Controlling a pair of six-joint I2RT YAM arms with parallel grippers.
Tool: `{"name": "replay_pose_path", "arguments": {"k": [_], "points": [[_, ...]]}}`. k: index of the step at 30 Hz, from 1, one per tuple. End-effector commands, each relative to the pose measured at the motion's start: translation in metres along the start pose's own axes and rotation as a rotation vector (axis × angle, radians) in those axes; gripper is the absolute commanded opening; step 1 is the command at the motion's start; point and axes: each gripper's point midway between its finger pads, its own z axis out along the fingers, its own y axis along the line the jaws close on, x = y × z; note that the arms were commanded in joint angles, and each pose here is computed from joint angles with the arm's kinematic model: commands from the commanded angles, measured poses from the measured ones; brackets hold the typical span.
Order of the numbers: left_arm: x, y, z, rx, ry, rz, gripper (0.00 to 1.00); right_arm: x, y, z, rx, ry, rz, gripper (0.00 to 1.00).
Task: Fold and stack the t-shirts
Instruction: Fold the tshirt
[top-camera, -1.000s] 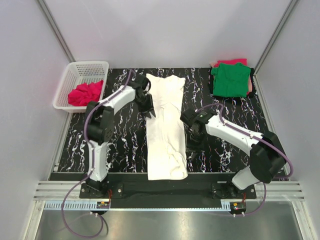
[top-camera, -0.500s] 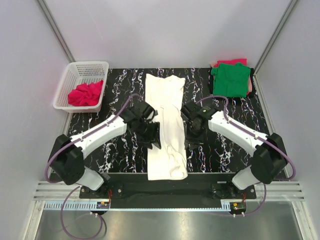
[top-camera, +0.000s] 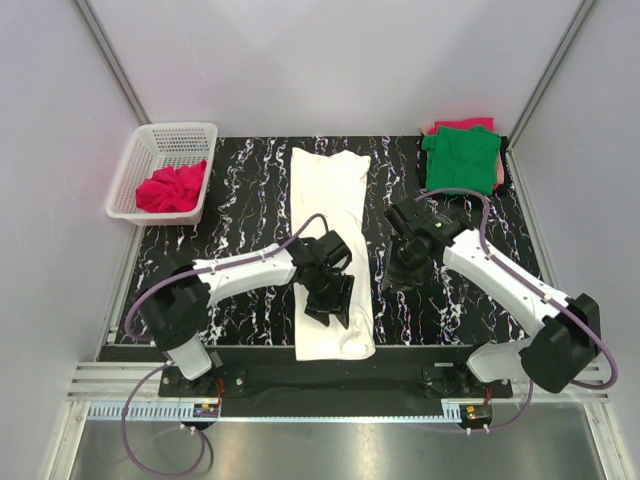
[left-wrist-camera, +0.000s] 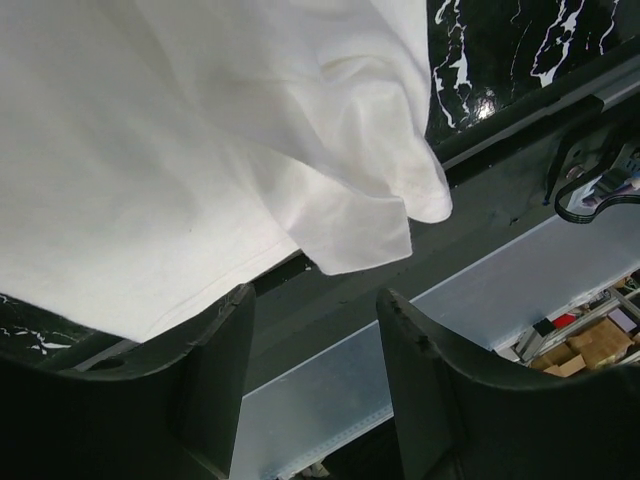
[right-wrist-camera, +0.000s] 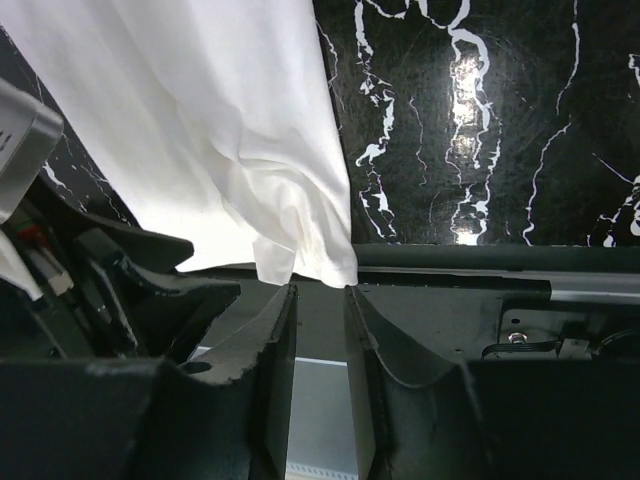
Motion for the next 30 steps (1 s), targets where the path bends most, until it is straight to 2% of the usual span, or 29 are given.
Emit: {"name": "replay_pose_path", "arguments": {"k": [1,12,25,29,30], "points": [[-0.007,-0.022,0.005,0.059,-0.011,0.023,0.57,-0.001,-0.013,-0.009,0.013,-0.044,0.030,0.32],[0.008,-0.048,0.019,0.066,0.039,0.082,0.57,0.001,-0.024,-0.002,0.044,-0.029,0.037,0.32],[0.003,-0.040,0.034,0.021,0.066,0.100,0.56,0.004,-0.032,-0.004,0.047,-0.033,0.061,0.31],[0.002,-0.038,0.037,0.007,0.065,0.096,0.50,0.005,-0.038,-0.005,0.057,-0.031,0.067,0.31],[0.002,-0.038,0.037,0.006,0.064,0.097,0.44,0.005,-0.038,-0.005,0.056,-0.033,0.070,0.31]]}}
